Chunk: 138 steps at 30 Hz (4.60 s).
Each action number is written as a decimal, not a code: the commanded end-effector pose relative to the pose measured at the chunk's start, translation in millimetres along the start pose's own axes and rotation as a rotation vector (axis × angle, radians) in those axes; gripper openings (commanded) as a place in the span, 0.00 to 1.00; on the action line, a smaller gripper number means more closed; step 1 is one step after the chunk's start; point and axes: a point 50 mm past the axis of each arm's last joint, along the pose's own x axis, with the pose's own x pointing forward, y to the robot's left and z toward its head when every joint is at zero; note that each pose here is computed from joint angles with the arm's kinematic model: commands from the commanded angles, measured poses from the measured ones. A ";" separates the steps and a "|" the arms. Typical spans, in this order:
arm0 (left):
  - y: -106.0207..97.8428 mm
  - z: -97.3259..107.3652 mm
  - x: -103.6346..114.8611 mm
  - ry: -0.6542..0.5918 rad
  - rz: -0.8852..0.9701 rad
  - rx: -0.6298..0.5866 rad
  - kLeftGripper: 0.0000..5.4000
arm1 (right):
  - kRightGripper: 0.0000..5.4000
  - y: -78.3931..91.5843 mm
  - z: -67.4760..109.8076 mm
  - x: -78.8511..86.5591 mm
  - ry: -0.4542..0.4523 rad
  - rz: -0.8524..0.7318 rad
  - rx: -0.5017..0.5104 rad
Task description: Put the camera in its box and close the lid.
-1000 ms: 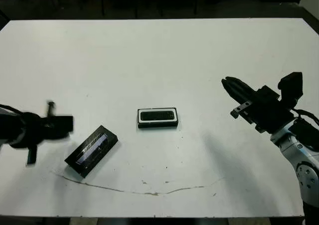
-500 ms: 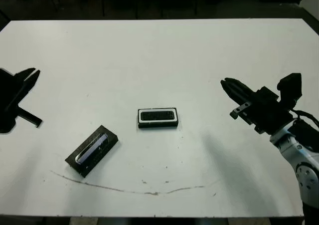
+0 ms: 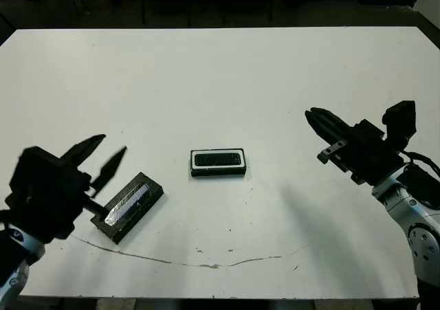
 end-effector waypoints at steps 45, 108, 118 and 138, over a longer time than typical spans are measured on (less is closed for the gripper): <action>-19.2 -68.5 -6.1 0.432 -0.250 -0.078 1.00 | 0.00 -0.3 -8.9 -0.8 0.046 -0.008 -0.005; 89.8 4.1 118.3 0.066 -0.608 0.201 0.51 | 0.00 26.4 -34.8 14.1 0.039 0.019 0.154; 72.3 -3.7 160.3 0.165 -0.864 0.195 0.51 | 0.00 21.1 -32.3 11.3 0.045 0.008 0.153; 30.7 -48.8 187.4 0.172 -1.065 -0.084 0.51 | 0.00 16.7 -30.7 11.0 0.045 0.005 0.137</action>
